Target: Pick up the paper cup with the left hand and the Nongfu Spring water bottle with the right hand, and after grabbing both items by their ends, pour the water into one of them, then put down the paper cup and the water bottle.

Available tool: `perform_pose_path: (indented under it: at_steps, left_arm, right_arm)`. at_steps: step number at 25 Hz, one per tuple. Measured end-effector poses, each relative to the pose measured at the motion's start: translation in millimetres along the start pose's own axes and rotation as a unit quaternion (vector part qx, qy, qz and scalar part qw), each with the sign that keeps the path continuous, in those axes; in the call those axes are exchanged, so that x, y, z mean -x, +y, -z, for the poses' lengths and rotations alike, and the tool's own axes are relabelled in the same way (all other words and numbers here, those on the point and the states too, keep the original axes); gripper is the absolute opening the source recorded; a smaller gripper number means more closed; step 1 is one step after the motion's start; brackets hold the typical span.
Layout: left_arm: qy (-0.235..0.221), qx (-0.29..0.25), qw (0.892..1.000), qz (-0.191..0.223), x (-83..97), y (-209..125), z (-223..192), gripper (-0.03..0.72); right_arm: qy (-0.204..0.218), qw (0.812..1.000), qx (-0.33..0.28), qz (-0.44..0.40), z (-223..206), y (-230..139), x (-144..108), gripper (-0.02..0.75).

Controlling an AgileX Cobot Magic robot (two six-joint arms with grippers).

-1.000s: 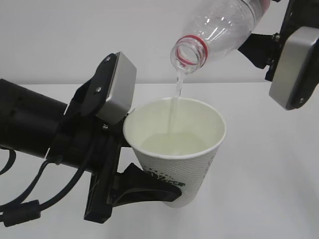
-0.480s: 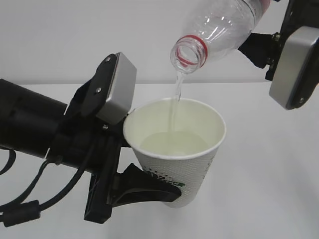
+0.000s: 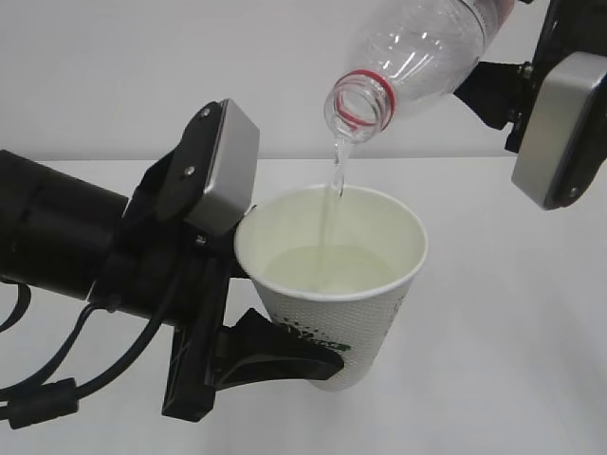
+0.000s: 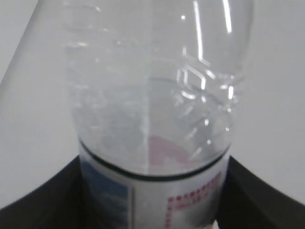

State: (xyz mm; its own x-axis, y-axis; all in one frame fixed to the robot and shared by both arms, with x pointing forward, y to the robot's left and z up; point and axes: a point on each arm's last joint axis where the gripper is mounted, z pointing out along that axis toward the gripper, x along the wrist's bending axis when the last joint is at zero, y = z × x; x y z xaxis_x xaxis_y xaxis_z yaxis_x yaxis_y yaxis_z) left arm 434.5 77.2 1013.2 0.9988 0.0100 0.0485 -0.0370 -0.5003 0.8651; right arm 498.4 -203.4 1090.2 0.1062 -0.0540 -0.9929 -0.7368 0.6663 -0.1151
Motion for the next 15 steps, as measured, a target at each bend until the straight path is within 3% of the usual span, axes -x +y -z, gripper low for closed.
perform_pose_path:
  at_steps: [15]
  left_arm:
    - [0.002, -0.001, 1.000, 0.000, -0.3, -0.1, 0.0, 0.492]
  right_arm:
    - [-0.002, 1.000, -0.002, -0.002, 0.0, -0.3, 0.3, 0.512]
